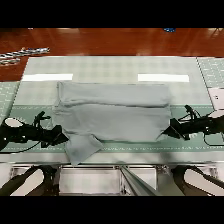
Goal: Fold the shirts.
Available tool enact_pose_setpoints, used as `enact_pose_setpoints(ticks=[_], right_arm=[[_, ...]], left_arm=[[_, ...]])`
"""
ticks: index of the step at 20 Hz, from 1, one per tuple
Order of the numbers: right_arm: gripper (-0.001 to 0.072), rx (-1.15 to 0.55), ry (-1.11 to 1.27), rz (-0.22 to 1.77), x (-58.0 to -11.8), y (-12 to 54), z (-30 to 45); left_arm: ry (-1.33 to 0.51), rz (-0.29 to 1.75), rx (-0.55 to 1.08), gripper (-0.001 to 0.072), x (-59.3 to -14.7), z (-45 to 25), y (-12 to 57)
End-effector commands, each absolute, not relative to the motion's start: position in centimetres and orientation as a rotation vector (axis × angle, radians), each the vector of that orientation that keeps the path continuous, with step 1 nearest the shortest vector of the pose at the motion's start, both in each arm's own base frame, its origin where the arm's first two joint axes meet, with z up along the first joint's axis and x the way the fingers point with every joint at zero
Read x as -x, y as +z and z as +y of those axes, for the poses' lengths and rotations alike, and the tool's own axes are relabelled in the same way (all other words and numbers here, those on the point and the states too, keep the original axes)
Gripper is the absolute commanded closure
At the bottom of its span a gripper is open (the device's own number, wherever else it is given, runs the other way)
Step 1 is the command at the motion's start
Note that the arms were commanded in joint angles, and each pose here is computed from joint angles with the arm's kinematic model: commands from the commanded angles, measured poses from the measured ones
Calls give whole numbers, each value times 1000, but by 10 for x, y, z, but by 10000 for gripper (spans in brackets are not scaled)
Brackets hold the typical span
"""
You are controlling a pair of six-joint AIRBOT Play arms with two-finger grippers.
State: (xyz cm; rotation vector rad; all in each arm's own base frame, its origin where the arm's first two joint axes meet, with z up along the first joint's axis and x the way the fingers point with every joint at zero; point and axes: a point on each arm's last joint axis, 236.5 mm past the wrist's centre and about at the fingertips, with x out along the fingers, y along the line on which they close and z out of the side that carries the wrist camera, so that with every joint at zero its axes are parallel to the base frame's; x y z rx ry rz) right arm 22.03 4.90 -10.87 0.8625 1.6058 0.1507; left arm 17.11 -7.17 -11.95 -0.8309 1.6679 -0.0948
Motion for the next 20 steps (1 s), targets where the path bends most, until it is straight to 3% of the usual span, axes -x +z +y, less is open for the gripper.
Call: enact_pose_setpoints(ticks=[1,8,14,20], right_arm=[[687,-864,280,1527,-242,-80,60],[686,-778,295,1388,-292,-33,42],[686,-798,296,1307,-352,-37,46],[686,-823,282,1254,-403,-39,31]], left_arm=[[-102,1600,806,690,-195,-64,-110],[-241,1275,777,690,-312,-54,-20],[-335,1295,702,690,-392,-66,-15],[-324,1325,751,690,-459,-58,-26]])
